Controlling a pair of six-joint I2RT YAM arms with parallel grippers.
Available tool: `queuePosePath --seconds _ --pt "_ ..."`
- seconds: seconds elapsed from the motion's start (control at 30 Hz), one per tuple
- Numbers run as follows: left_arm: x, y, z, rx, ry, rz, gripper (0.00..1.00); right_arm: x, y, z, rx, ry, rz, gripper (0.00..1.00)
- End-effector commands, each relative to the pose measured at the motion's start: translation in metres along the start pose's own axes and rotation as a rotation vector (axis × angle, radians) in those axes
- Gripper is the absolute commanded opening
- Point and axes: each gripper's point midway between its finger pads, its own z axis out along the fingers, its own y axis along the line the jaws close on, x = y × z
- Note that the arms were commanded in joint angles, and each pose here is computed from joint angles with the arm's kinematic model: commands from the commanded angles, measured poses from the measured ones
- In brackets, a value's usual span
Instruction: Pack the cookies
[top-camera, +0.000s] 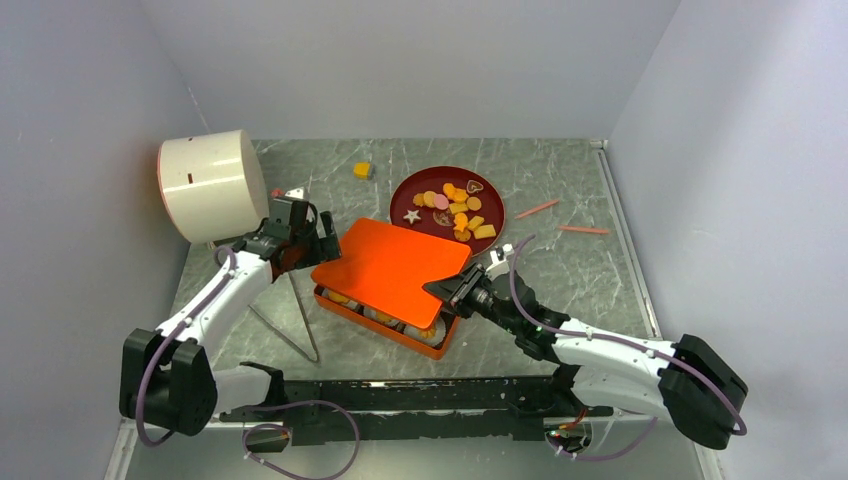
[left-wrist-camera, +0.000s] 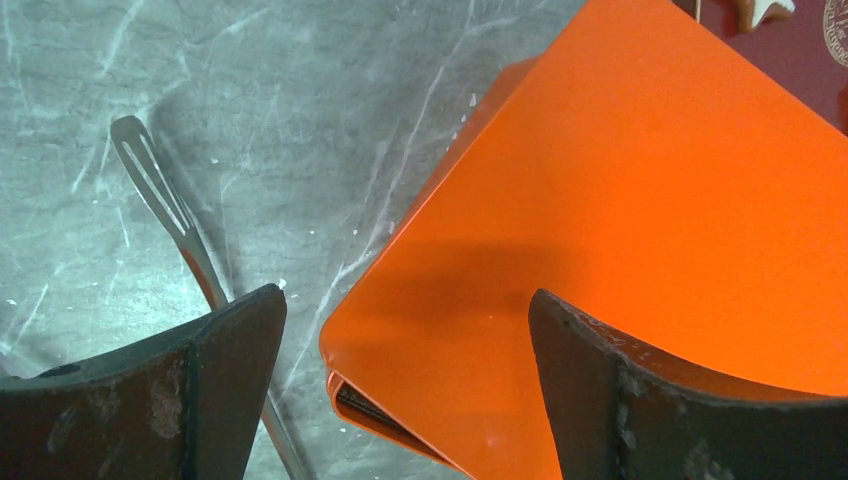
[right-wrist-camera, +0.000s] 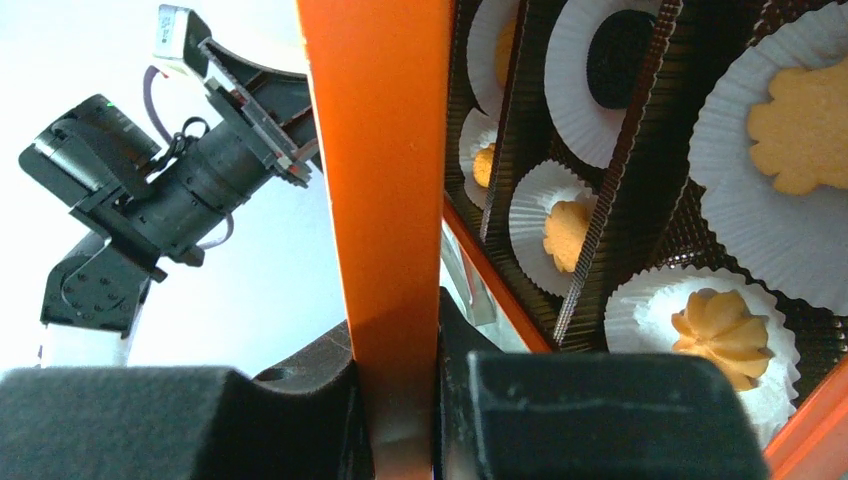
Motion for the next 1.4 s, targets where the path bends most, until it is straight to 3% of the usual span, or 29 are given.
queuePosePath --seconds 0.0,0.27,0.5,0.73,1.37 --pt "-0.014 -0.013 -0.002 0.046 -0.020 0.005 0.95 0.001 0.023 -0.005 -0.086 0.010 -0.021 0.02" --pt "-0.005 -0.014 -0.001 0.057 0.021 -0.009 0.94 0.014 0.020 -0.005 -0.097 0.080 -0.026 0.02" --pt "0.004 -0.006 0.006 0.032 0.039 0.020 0.94 0.010 0.009 -0.013 -0.056 0.058 -0.055 0.02" --pt "0.017 -0.011 0.022 0.062 0.108 0.065 0.93 -0.001 -0.015 -0.021 0.010 -0.008 -0.081 0.23" --pt "0.048 -0.032 0.039 0.222 0.260 0.170 0.86 0.000 -0.046 -0.033 0.191 0.027 -0.223 0.52"
